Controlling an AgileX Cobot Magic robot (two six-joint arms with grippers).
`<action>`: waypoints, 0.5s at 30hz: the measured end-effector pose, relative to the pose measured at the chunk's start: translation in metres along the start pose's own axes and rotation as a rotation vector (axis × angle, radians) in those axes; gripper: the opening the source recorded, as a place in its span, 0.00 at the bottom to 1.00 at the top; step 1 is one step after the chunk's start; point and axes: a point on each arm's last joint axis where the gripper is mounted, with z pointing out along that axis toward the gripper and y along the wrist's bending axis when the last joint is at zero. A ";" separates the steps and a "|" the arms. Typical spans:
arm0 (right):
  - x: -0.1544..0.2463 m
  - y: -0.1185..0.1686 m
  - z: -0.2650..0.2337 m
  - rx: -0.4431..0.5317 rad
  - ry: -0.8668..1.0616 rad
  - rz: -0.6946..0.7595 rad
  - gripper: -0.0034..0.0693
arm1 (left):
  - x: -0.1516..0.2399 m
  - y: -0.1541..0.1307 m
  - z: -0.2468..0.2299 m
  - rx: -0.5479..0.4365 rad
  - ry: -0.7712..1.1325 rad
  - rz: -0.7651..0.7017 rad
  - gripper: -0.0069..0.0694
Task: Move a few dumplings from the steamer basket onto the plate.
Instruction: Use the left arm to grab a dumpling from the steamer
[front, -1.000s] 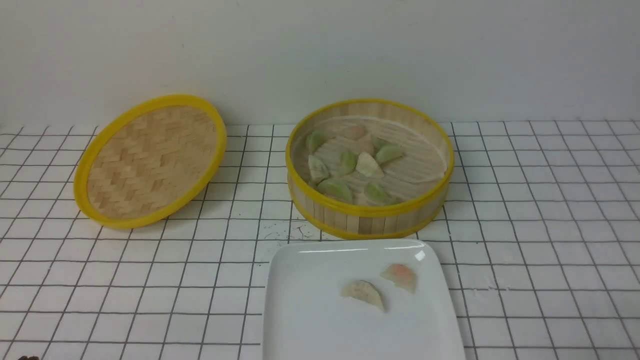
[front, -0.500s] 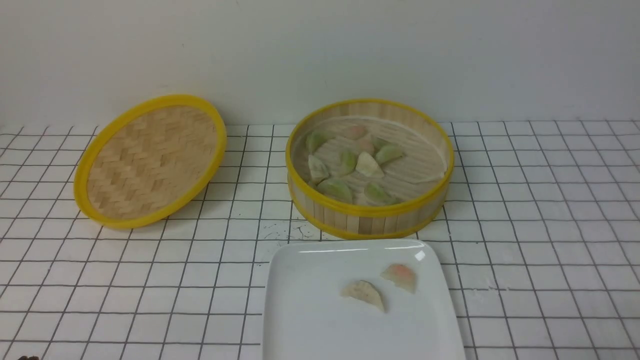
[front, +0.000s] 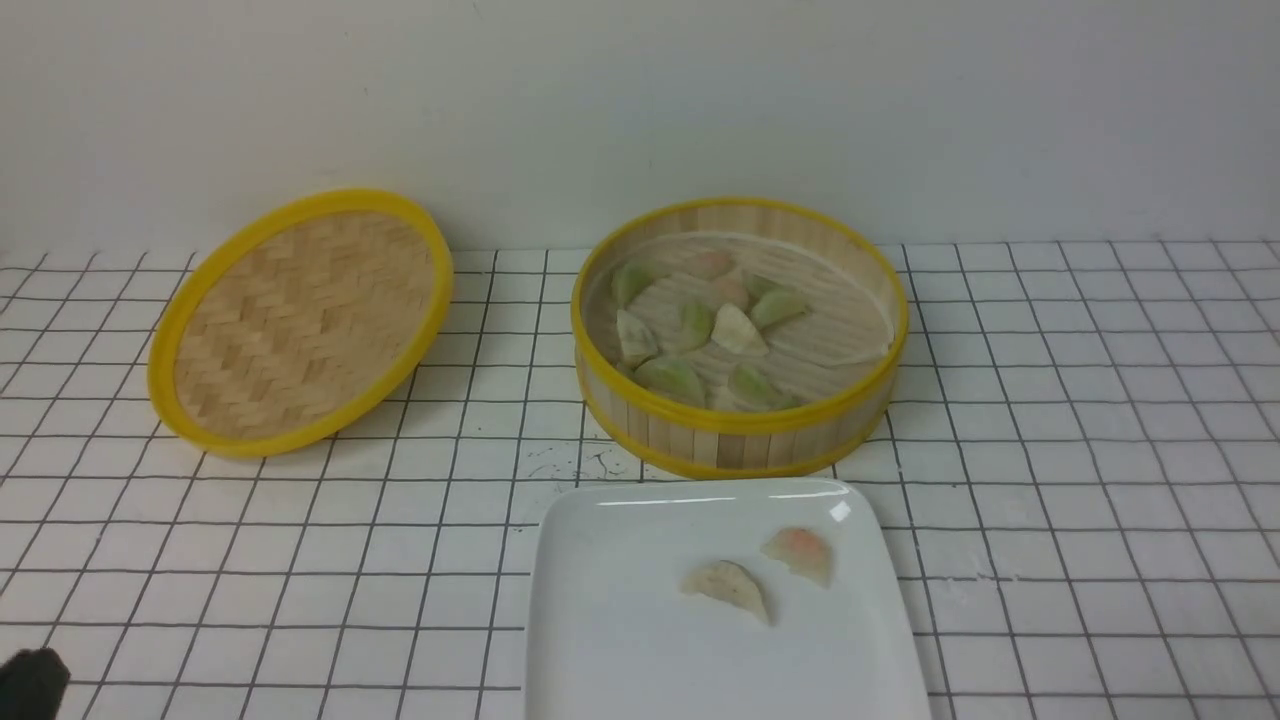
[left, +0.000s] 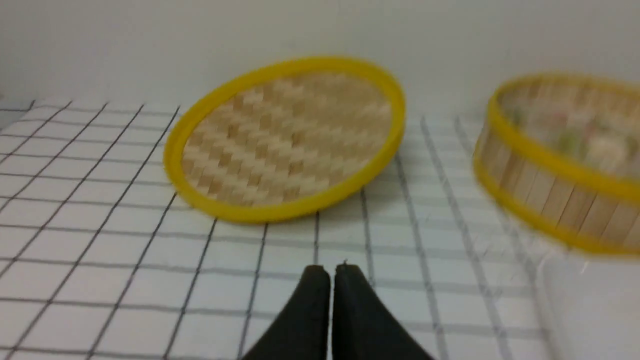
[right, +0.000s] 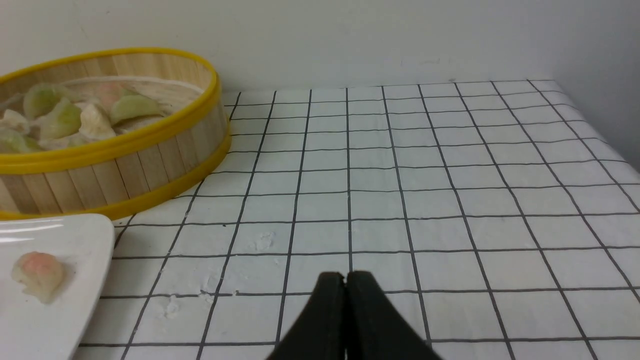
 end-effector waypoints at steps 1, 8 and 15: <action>0.000 0.000 0.000 0.000 0.000 0.000 0.03 | -0.005 0.000 0.000 0.007 -0.049 -0.059 0.08; -0.001 0.000 0.000 -0.005 -0.007 0.019 0.03 | -0.032 0.004 -0.006 0.009 -0.359 -0.303 0.08; -0.017 0.005 -0.001 -0.105 -0.185 0.487 0.03 | -0.091 -0.020 -0.012 0.085 -0.285 -0.306 0.08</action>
